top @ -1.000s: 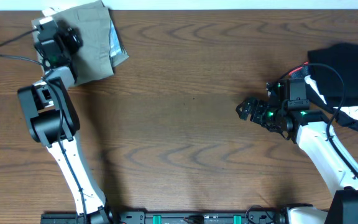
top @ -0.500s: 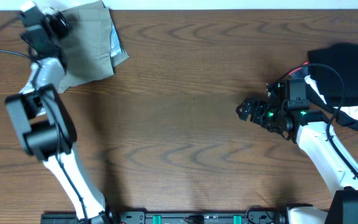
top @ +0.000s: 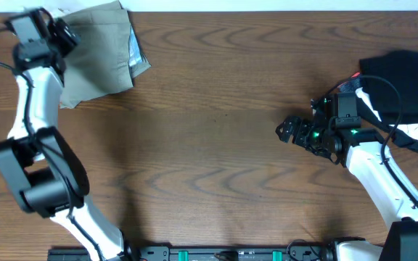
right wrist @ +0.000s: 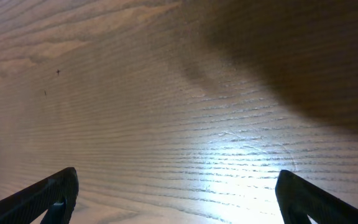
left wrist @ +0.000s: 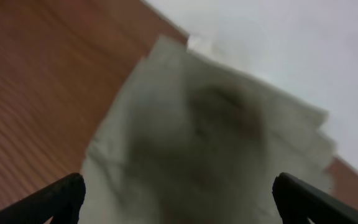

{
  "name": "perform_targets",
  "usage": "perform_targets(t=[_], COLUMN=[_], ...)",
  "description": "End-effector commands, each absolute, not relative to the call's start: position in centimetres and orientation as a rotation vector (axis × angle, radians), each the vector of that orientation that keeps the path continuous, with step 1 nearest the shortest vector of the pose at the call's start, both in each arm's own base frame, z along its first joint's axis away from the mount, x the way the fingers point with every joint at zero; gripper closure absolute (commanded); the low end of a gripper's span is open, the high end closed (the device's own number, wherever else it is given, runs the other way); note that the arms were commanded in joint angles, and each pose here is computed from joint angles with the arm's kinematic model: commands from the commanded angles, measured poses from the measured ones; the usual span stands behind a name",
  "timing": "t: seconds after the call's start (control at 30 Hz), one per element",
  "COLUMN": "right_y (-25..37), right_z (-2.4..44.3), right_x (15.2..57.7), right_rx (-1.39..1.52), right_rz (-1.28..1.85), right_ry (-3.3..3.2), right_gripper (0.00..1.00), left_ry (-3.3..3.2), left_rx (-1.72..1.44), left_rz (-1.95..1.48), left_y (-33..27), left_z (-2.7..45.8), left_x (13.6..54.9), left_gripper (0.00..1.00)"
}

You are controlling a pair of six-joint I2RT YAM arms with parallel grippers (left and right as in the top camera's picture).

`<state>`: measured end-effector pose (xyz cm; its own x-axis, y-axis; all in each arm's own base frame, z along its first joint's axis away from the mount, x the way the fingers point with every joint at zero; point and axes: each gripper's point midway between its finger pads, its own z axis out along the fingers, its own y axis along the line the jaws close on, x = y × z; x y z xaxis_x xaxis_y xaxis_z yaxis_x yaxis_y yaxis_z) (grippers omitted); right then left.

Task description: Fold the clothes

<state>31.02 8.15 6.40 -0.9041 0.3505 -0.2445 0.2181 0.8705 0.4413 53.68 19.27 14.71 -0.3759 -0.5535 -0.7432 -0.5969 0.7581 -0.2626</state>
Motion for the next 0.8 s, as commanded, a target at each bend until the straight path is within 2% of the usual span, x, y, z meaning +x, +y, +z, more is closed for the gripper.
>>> perform_targets(t=[0.0,0.3,0.4,0.57,0.77], right_y=[8.2,7.8,7.8,7.8,7.8], right_z=[6.9,6.8,6.8,6.8,6.9], right_x=[31.2,31.3,31.3,31.4,31.4], right_rx=[0.386,0.394,0.393,0.392,0.392], right_rz=[0.578,0.547,0.547,0.548,0.549], right_ry=[2.711,2.708,2.706,2.703,2.702], right_gripper=[0.01,0.01,0.01,0.01,0.01], left_ry=[2.109,2.194,2.243,2.188,2.013], left_rx=[-0.900,-0.910,-0.881,-0.787,-0.739], left_rz=[0.063,0.110,0.131,0.150,0.135], left_y=[19.1,19.8,19.7,19.9,20.1], left_z=[9.4,-1.7,-3.8,0.2,11.0], left_x=[53.4,53.7,53.3,54.5,55.4], left_gripper=[0.02,0.02,0.02,0.02,0.02])
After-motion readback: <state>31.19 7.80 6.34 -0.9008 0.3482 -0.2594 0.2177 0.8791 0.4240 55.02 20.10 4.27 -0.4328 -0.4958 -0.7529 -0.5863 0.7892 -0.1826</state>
